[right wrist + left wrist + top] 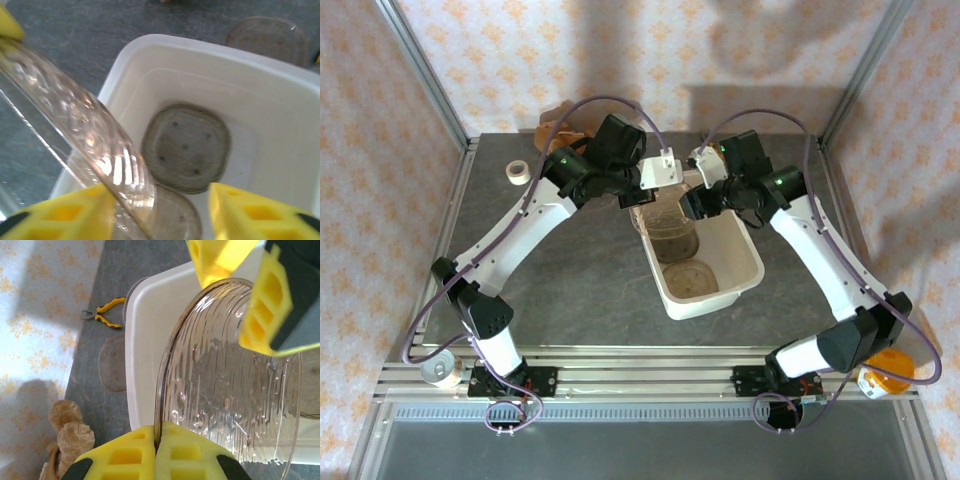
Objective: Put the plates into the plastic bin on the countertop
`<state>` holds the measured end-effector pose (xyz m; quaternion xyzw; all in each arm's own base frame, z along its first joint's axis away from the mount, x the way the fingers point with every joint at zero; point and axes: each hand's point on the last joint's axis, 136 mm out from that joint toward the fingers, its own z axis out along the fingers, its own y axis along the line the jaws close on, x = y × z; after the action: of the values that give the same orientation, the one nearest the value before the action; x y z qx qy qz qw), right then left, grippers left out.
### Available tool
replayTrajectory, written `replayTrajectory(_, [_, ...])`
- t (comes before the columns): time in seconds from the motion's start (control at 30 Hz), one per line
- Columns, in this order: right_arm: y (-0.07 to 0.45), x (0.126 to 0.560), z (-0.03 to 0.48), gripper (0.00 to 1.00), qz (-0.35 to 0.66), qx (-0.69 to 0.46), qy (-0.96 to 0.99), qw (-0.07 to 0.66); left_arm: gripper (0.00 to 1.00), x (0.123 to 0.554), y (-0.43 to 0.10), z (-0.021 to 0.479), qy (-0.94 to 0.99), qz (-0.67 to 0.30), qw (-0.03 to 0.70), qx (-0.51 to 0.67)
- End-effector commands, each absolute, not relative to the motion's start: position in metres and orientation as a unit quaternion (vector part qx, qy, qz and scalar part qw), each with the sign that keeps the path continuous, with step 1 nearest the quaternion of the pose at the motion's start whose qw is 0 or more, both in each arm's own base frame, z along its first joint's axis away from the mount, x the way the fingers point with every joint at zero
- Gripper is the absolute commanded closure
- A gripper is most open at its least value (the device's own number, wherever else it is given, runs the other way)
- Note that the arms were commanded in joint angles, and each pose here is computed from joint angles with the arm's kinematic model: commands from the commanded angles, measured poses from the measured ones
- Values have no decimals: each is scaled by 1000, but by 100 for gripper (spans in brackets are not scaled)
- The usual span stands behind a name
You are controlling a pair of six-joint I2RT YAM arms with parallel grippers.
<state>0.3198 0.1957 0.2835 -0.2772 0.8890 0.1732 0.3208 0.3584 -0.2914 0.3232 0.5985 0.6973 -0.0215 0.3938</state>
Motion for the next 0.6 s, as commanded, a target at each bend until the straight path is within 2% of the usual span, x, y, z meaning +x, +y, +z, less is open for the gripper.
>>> replayTrajectory(0.0, [175, 330, 308, 31, 159, -228, 880, 385, 100, 359, -297, 318, 718, -43, 385, 579])
replayTrajectory(0.03, [168, 330, 311, 28, 152, -217, 878, 398, 100, 360, -298, 316, 724, -45, 380, 574])
replayTrajectory(0.33, [93, 334, 344, 22, 70, -70, 849, 519, 100, 371, -318, 301, 783, -134, 334, 507])
replayTrajectory(0.57, [34, 325, 357, 22, -31, 41, 832, 552, 100, 364, -341, 264, 808, -185, 264, 493])
